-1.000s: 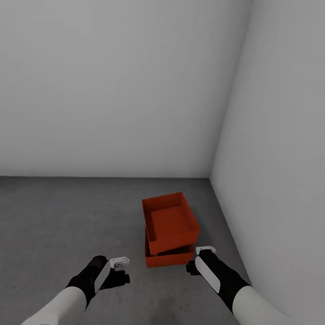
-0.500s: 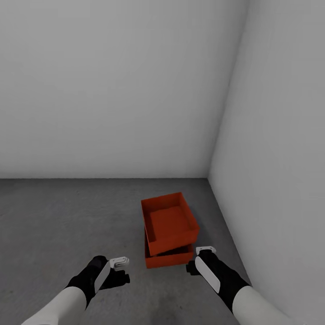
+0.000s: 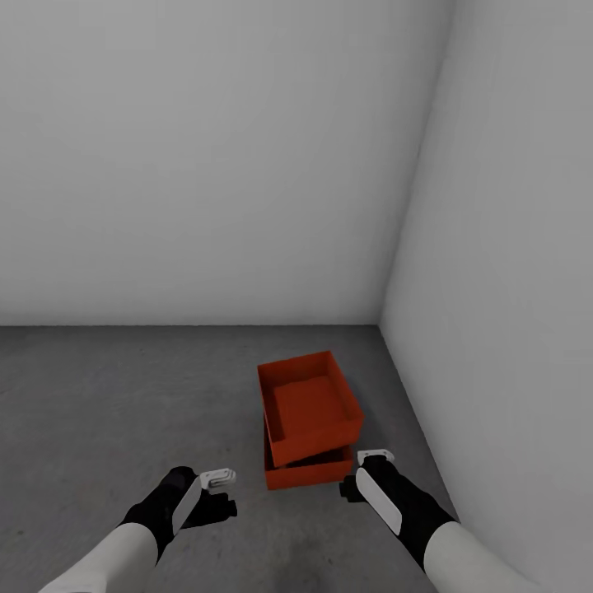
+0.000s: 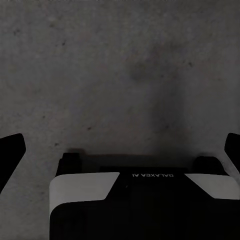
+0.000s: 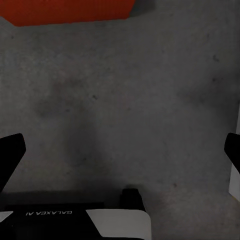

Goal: Move the two storage containers from the living room to the garage. In the garage, place one container on the floor and stack the other container on top of it (either order is fine).

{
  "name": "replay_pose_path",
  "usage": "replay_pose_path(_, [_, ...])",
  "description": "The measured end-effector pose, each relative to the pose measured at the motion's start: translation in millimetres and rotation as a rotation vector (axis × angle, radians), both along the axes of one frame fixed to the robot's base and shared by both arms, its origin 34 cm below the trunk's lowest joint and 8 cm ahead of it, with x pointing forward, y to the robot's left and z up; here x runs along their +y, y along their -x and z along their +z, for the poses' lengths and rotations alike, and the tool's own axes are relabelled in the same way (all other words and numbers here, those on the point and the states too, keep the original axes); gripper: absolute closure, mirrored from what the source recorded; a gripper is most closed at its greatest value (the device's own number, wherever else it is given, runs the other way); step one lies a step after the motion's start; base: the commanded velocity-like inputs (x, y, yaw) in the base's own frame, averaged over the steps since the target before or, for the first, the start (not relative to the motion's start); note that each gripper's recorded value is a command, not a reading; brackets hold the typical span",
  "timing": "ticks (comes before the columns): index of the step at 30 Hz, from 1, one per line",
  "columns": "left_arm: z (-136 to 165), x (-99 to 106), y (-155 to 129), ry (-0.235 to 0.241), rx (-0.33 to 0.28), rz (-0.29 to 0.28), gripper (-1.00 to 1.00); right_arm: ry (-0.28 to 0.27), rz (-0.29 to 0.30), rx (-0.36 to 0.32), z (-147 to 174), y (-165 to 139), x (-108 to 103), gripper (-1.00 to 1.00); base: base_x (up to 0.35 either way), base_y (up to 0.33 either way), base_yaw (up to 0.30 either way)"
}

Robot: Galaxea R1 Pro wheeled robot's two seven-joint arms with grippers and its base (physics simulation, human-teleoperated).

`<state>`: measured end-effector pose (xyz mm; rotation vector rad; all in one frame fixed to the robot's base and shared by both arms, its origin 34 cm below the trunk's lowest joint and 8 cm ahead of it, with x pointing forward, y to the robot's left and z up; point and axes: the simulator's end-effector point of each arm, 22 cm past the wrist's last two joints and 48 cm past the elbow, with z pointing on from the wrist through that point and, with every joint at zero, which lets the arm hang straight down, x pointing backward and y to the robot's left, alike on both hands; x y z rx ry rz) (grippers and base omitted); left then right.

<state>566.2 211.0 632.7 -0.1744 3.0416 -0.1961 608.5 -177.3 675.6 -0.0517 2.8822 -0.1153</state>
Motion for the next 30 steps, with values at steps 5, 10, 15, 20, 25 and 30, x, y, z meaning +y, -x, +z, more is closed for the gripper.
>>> replay_pose_path(5, [0,0,0,0.0,0.0,0.0,-1.0,0.0,0.0,0.0,0,0,0,-1.0,0.0,0.0,0.0])
replay_pose_path(10, [0,0,0,0.0,0.0,0.0,-1.0,0.0,0.0,0.0,0,0,0,-1.0,0.0,0.0,0.0])
replay_pose_path(15, [0,0,0,0.0,0.0,-0.001,-1.0,0.0,0.0,-0.001,0,0,0,-1.0,0.0,0.0,0.0])
replay_pose_path(20, [0,0,0,0.001,0.0,-0.001,-1.0,-0.001,0.0,-0.001,0,0,0,-1.0,0.0,0.0,0.0])
replay_pose_path(25, [0,0,0,0.001,0.0,-0.001,-1.0,0.002,-0.002,0.005,-3,4,-1,-1.0,0.0,0.0,0.0])
replay_pose_path(30, [-8,0,16,-0.002,0.023,-0.006,-1.0,0.017,-0.032,-0.024,-10,4,-10,-1.0,0.0,0.0,0.0])
